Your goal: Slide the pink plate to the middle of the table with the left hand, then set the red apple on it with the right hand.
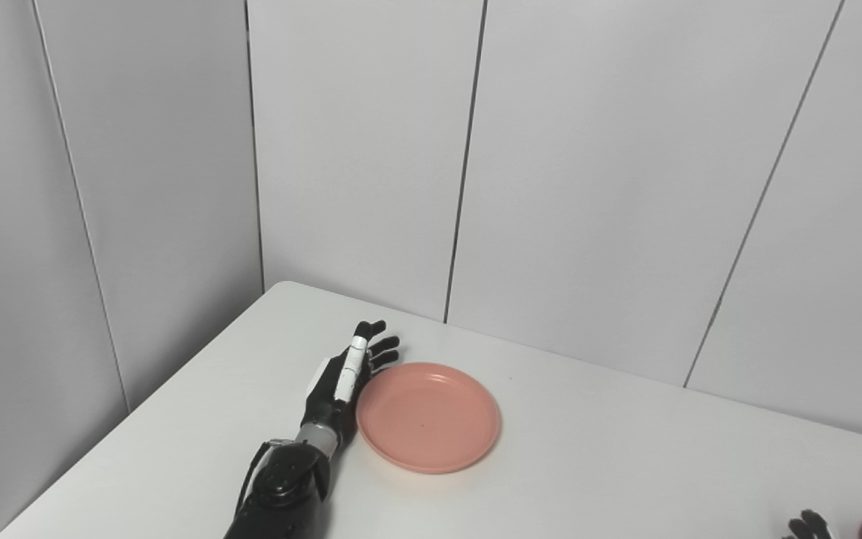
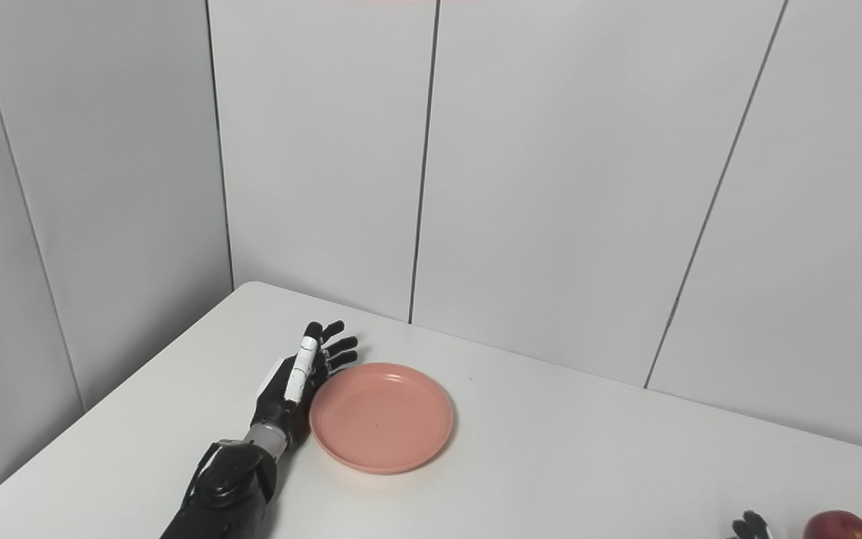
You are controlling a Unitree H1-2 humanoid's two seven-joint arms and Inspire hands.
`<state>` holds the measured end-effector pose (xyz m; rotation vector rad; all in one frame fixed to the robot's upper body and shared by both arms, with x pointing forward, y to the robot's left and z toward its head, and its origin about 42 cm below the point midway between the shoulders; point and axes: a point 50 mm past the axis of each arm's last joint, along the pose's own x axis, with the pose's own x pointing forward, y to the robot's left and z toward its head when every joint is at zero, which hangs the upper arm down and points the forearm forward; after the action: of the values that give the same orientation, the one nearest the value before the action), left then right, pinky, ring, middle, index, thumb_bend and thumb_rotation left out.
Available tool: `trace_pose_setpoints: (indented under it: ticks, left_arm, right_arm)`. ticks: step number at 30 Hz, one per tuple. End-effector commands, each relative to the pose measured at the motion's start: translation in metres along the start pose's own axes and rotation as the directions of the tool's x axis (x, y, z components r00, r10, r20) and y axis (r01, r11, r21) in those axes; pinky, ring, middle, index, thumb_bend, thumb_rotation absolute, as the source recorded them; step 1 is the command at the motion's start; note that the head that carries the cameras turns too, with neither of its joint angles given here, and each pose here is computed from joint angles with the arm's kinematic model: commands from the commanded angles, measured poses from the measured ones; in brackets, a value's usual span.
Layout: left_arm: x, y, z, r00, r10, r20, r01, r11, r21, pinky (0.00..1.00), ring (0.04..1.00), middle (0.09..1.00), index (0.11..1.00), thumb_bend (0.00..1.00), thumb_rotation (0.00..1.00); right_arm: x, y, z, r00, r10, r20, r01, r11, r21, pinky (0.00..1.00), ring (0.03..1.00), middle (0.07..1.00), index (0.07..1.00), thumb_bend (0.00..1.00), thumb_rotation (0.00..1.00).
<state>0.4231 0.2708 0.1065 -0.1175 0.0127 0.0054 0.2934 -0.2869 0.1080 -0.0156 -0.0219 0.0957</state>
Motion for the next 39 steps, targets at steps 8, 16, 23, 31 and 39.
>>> trace_pose_setpoints:
  ticks: [8,16,23,31,39]
  left_arm:
    - [-0.003,-0.053,-0.005,0.990,-0.139,-0.011,0.139,0.990,0.001,0.73,0.796,0.804,0.844,0.83,0.98]
    - [-0.019,-0.069,0.001,0.975,-0.218,-0.040,0.218,0.976,0.001,0.74,0.797,0.811,0.849,0.83,0.98]
    - [-0.029,-0.079,-0.003,0.960,-0.272,-0.067,0.272,0.962,-0.004,0.75,0.816,0.828,0.864,0.81,0.98]
    - [-0.037,-0.090,-0.001,0.942,-0.326,-0.077,0.327,0.945,-0.001,0.76,0.828,0.837,0.871,0.78,0.98]
    - [-0.038,-0.107,0.005,0.933,-0.350,-0.082,0.350,0.937,-0.009,0.76,0.824,0.832,0.871,0.79,0.98]
  right_arm:
    - [-0.002,0.017,-0.009,1.000,0.002,-0.026,-0.001,1.000,0.018,0.97,0.957,0.951,0.956,0.81,1.00]
    - [0.000,0.039,0.000,1.000,-0.001,-0.023,0.001,1.000,0.014,0.93,0.936,0.935,0.933,0.85,1.00]
    - [0.003,0.064,0.012,1.000,-0.007,-0.023,0.008,1.000,0.016,0.93,0.930,0.921,0.926,0.85,1.00]
    - [0.005,0.081,0.023,1.000,-0.002,-0.019,0.002,1.000,-0.009,0.91,0.926,0.928,0.931,0.87,1.00]
    - [0.007,0.081,0.027,1.000,0.001,-0.013,-0.001,1.000,-0.006,0.91,0.922,0.925,0.928,0.89,1.00]
